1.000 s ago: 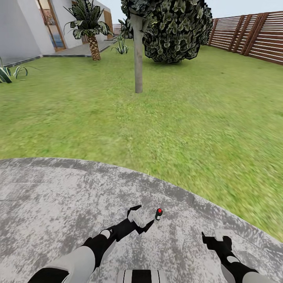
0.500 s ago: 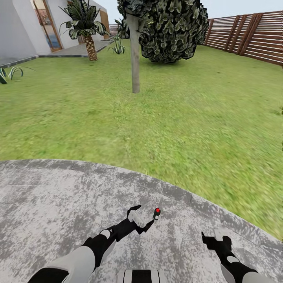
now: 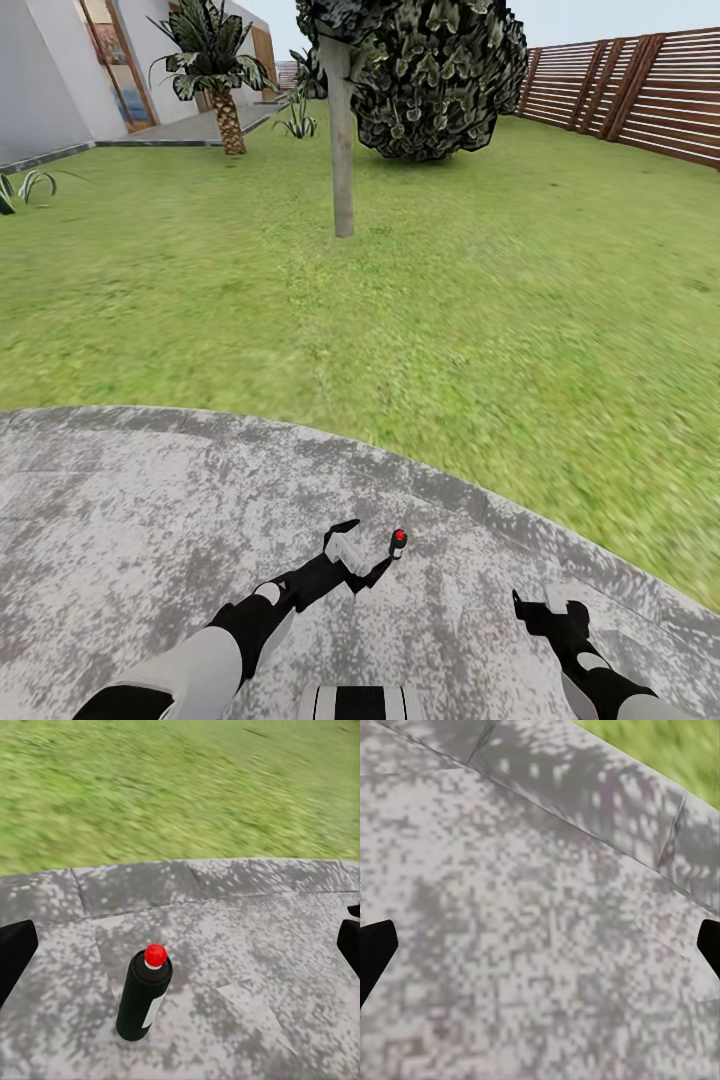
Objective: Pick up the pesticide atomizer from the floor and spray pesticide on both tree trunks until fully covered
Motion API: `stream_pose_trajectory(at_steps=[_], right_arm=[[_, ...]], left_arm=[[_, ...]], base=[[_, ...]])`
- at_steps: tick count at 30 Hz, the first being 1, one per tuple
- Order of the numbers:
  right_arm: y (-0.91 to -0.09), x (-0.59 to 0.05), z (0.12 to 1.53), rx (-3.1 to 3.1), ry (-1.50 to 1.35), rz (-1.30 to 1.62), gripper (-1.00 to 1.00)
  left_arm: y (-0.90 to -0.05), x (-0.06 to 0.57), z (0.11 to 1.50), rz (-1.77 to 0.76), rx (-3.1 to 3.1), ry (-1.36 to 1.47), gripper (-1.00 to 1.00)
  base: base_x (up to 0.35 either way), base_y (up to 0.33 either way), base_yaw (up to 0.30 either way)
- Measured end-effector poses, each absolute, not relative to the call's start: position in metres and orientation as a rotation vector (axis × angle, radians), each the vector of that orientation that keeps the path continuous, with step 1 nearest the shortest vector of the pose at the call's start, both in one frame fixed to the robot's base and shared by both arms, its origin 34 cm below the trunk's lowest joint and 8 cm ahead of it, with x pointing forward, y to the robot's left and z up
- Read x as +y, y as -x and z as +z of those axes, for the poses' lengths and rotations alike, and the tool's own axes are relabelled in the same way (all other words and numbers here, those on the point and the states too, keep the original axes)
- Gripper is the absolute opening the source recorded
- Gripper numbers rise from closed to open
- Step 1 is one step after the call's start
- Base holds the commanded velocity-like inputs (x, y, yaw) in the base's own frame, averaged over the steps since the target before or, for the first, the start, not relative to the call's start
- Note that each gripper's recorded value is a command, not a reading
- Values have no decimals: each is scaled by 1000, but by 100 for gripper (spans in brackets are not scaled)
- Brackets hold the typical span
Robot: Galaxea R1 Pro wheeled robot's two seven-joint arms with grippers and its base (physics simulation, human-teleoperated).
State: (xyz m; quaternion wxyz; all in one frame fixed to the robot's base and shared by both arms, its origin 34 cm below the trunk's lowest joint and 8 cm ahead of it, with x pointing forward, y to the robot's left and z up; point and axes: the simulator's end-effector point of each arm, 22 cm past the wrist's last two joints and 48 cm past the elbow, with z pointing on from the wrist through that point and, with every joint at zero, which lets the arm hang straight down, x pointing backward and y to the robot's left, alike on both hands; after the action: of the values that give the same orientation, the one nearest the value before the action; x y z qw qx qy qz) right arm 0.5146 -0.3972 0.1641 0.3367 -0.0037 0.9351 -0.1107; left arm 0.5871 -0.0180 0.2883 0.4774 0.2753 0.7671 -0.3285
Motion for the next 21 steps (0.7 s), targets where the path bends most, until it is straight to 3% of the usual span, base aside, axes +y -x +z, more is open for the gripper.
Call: stream_pose_trajectory(at_steps=[21], right_arm=[[-480,-407,151,2506,2,-312,100]], left_arm=[[-548,20,252,-778,1986,-572,100]], base=[[0,0,0]])
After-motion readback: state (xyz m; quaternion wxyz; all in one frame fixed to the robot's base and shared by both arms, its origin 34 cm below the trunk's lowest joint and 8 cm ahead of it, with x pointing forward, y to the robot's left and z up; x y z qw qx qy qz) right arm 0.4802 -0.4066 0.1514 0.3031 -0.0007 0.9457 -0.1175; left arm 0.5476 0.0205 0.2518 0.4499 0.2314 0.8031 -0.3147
